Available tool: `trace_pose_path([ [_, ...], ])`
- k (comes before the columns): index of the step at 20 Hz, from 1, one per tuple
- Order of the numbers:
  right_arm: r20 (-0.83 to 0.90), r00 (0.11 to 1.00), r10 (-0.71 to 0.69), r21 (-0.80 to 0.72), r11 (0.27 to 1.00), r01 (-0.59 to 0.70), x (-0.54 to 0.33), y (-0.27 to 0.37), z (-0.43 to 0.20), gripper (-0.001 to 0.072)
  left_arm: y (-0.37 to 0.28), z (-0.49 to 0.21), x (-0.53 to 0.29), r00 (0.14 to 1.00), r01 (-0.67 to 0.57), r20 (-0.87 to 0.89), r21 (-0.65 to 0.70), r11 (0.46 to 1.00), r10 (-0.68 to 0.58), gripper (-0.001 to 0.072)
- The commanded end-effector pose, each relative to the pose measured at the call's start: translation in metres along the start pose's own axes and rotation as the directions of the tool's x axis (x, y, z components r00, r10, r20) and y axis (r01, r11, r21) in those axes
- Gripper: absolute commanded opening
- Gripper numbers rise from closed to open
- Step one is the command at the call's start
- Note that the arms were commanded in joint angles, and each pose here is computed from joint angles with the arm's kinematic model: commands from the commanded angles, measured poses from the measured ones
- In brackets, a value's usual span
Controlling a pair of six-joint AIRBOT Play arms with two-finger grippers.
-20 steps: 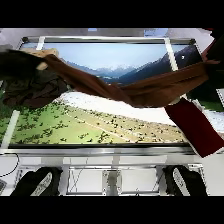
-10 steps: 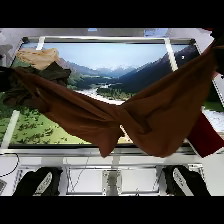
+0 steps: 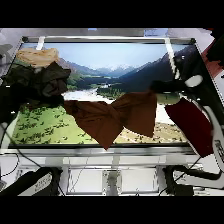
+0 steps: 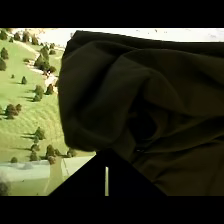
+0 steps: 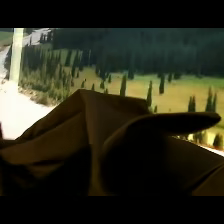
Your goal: Fold the shirts.
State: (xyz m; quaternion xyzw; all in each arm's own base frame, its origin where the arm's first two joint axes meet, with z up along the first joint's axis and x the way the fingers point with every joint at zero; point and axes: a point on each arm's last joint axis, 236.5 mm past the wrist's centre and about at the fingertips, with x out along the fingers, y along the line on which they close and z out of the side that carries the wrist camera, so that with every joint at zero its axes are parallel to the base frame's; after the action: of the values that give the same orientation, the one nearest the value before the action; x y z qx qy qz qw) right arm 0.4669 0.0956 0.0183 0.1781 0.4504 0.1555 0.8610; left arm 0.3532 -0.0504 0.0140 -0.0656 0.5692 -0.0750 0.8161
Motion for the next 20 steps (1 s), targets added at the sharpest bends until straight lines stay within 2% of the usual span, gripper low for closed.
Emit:
trace_pose_path([
  [1, 0.105, 0.992, -0.067, 0.0, 0.998, 0.068, 0.037, -0.016, 0.015, 0.0399, 0.006, -0.009, 0.039, 0.999, 0.006, -0.04, -0.037, 0.999, -0.008, 0.0011],
  [4, 0.095, 0.989, -0.114, -0.089, 0.988, 0.123, -0.007, -0.031, 0.035, 0.0393, 0.006, -0.008, 0.038, 0.999, 0.006, -0.038, -0.035, 0.999, -0.007, 0.0012],
  [6, -0.012, 0.976, -0.219, -0.127, 0.968, 0.216, -0.048, -0.062, 0.016, 0.0392, 0.006, -0.007, 0.038, 0.999, 0.006, -0.034, -0.036, 0.999, -0.007, 0.0012],
  [7, -0.088, 0.956, -0.281, -0.139, 0.954, 0.267, -0.07, -0.081, -0.002, 0.0392, 0.005, -0.007, 0.038, 0.999, 0.009, -0.034, -0.042, 0.999, -0.011, 0.0049],
  [8, -0.153, 0.926, -0.344, -0.16, 0.934, 0.321, -0.094, -0.099, -0.018, 0.0392, 0.004, -0.007, 0.038, 0.999, 0.011, -0.033, -0.043, 0.999, -0.012, 0.034],
  [9, -0.191, 0.902, -0.388, -0.164, 0.918, 0.361, -0.115, -0.112, -0.029, 0.0392, 0.005, -0.006, 0.038, 0.999, 0.01, -0.031, -0.042, 0.999, -0.012, 0.0683],
  [11, -0.224, 0.881, -0.416, -0.122, 0.909, 0.398, -0.15, -0.123, -0.044, 0.0393, 0.001, 0.001, 0.03, 1.0, 0.022, -0.019, -0.05, 0.999, -0.023, 0.0705],
  [12, -0.241, 0.895, -0.376, -0.073, 0.927, 0.369, -0.158, -0.115, -0.055, 0.0393, -0.004, 0.008, 0.026, 0.999, 0.038, 0.0, -0.056, 0.998, -0.038, 0.0706],
  [14, -0.303, 0.918, -0.254, -0.004, 0.964, 0.265, -0.156, -0.09, -0.091, 0.0393, -0.011, 0.02, 0.021, 0.997, 0.067, 0.041, -0.068, 0.995, -0.064, 0.0705],
  [17, -0.448, 0.89, -0.084, 0.116, 0.982, 0.151, -0.13, -0.063, -0.169, 0.0394, -0.014, 0.016, 0.021, 0.997, 0.08, 0.024, -0.076, 0.994, -0.079, 0.0706],
  [20, -0.505, 0.842, 0.19, 0.363, 0.932, 0.007, -0.101, -0.018, -0.236, 0.0395, -0.014, 0.008, 0.021, 0.997, 0.075, -0.01, -0.072, 0.995, -0.076, 0.0706],
])
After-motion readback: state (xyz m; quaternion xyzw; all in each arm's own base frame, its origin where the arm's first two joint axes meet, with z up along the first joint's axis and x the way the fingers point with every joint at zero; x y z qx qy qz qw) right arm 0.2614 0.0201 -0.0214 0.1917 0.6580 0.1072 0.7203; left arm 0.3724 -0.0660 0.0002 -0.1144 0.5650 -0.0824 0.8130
